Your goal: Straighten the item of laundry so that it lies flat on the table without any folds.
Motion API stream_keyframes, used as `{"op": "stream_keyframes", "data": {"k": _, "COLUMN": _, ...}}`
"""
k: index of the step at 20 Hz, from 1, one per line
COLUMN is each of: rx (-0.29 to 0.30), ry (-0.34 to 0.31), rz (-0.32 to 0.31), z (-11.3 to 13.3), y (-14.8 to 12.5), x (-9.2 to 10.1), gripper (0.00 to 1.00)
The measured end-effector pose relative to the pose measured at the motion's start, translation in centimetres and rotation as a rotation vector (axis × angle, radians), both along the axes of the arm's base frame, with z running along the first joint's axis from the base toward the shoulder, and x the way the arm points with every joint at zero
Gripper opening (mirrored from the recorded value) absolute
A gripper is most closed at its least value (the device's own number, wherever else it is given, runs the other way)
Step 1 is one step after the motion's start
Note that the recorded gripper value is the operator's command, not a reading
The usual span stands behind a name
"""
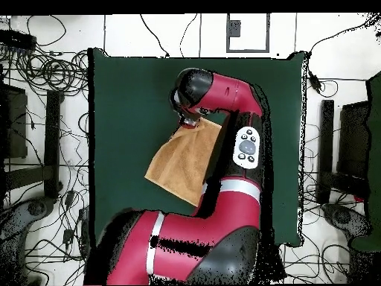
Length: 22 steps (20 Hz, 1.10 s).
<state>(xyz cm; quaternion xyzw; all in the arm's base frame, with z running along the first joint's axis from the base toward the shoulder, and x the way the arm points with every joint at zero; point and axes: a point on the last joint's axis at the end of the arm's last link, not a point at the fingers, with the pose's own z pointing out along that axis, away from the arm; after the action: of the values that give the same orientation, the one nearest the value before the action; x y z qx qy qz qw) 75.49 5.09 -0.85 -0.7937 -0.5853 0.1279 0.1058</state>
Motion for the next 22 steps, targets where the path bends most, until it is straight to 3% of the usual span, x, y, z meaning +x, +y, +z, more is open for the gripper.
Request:
{"op": "stream_keyframes", "data": {"k": 5, "rx": 0.049, "ry": -0.003, "rz": -0.096, "z": 1.1, "y": 3.1, "x": 1.6, "gripper": 0.0}}
{"op": "stream_keyframes", "data": {"k": 10, "rx": 0.077, "ry": -0.022, "rz": -0.12, "z": 2.9, "y": 5.9, "x": 2.9, "gripper": 0.0}}
{"op": "stream_keyframes", "data": {"k": 22, "rx": 0.129, "ry": -0.028, "rz": -0.068, "z": 6.9, "y": 11.5, "x": 4.2, "gripper": 0.0}}
